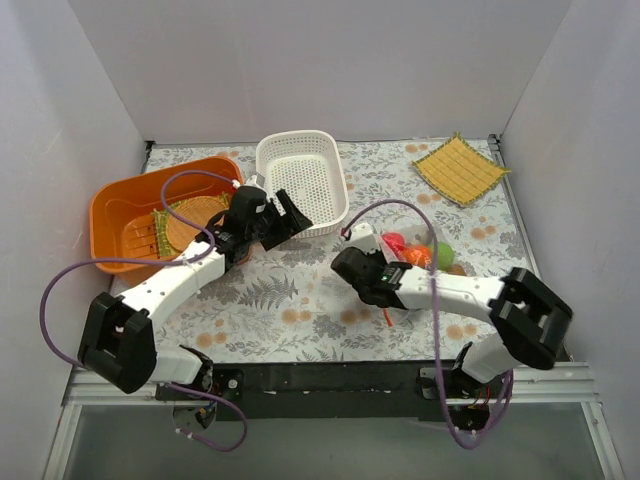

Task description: Open the zip-top bag and remove the fake food

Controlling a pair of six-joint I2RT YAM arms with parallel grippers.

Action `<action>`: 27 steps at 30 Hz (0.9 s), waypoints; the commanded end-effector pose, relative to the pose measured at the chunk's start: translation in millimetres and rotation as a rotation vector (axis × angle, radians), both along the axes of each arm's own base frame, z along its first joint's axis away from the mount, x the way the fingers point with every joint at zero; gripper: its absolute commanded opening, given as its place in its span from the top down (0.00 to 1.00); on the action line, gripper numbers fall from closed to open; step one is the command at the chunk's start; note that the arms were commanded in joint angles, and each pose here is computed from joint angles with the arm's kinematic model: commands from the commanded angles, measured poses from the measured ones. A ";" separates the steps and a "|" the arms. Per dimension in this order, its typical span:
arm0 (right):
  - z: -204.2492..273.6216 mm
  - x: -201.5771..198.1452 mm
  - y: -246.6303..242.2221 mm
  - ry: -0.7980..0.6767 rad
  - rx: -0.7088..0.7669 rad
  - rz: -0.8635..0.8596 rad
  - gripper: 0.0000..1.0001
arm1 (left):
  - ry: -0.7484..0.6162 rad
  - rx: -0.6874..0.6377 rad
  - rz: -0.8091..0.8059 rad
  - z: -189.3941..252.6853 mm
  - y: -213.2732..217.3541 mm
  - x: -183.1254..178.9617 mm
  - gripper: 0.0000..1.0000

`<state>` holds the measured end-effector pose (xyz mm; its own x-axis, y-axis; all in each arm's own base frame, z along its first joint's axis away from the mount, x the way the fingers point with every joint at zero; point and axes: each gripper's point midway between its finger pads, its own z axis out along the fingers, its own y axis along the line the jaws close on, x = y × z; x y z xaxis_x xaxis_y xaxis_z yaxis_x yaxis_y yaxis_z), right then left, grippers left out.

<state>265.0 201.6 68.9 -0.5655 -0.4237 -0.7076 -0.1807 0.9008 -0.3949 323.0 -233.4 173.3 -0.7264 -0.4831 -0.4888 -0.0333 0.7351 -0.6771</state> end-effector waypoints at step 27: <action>189.1 -91.0 12.0 0.012 0.497 0.476 0.99 | -1.276 -0.270 -1.056 100.4 -93.5 -101.0 0.50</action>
